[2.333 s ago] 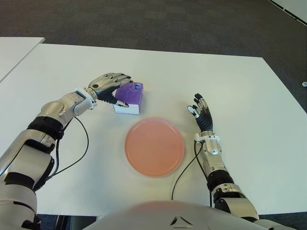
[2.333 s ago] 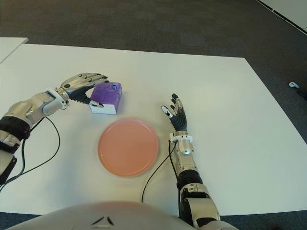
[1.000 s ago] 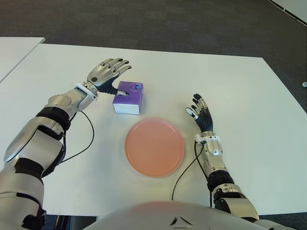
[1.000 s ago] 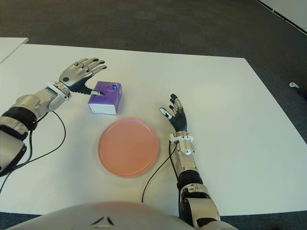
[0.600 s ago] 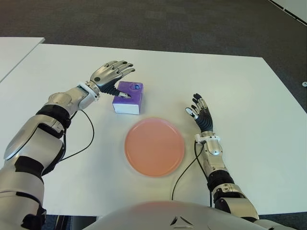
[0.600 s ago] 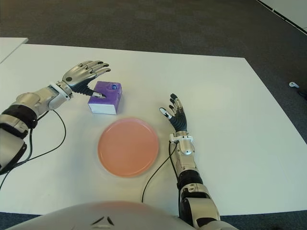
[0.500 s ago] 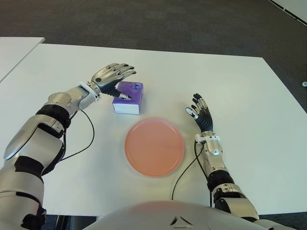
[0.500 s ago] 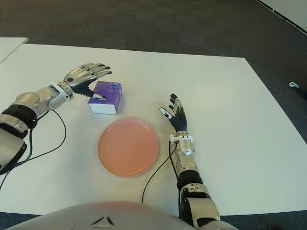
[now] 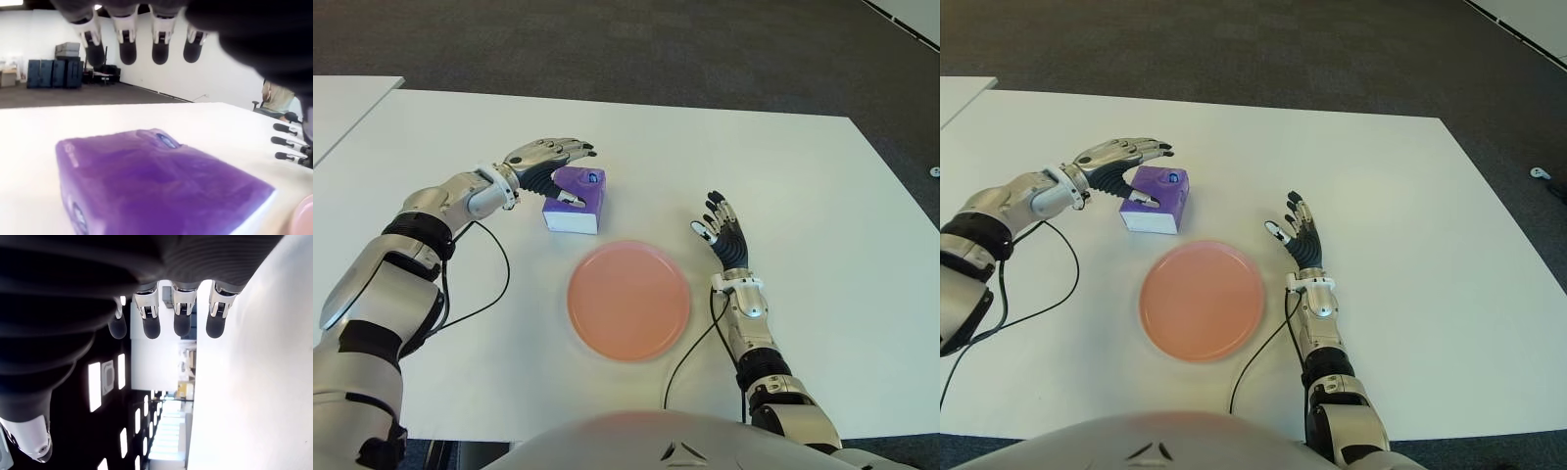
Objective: Put the tissue paper into the plate.
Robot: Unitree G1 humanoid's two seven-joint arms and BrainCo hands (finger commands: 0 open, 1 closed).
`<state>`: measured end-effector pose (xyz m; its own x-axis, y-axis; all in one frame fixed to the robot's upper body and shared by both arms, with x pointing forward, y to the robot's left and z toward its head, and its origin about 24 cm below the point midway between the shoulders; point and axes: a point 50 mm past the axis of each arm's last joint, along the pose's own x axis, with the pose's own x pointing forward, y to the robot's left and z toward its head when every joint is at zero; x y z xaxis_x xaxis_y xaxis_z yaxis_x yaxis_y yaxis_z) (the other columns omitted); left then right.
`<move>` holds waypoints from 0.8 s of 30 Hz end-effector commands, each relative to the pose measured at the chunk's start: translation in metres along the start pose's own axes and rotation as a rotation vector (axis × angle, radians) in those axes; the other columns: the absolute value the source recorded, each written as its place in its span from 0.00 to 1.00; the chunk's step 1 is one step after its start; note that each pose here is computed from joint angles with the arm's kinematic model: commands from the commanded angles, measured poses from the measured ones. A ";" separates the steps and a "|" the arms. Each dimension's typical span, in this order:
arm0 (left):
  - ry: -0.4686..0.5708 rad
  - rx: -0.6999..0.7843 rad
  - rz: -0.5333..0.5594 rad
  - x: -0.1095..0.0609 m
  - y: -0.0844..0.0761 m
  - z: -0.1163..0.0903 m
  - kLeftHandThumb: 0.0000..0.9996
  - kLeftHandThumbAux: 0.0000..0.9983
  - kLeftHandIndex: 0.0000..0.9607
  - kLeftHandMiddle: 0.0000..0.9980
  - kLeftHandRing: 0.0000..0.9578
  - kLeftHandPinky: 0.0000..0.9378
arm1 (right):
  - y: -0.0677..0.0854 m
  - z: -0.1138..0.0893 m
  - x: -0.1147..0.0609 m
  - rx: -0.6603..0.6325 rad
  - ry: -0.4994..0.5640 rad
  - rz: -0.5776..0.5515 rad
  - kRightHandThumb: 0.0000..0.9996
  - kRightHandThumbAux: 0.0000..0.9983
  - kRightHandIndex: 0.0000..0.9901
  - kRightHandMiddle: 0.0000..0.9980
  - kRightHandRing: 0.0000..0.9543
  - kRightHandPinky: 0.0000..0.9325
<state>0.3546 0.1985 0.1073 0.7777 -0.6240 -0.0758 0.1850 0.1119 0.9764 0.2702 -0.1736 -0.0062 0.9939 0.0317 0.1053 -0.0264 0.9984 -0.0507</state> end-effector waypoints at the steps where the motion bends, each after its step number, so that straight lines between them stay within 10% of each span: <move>1: 0.010 -0.086 -0.072 -0.003 -0.011 0.000 0.11 0.37 0.00 0.00 0.00 0.00 | -0.004 -0.042 -0.041 -0.009 0.226 -0.010 0.00 0.62 0.00 0.00 0.00 0.00; 24: 0.116 -0.083 -0.155 0.003 -0.032 -0.002 0.12 0.36 0.00 0.00 0.00 0.00 | -0.003 -0.043 -0.042 0.002 0.234 -0.017 0.00 0.63 0.00 0.00 0.00 0.00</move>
<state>0.3542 0.1967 0.0948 0.7862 -0.5815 -0.2090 0.3440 0.1310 0.9298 0.2703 -0.1738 -0.0066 0.9943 0.0314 0.1015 -0.0259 0.9981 -0.0553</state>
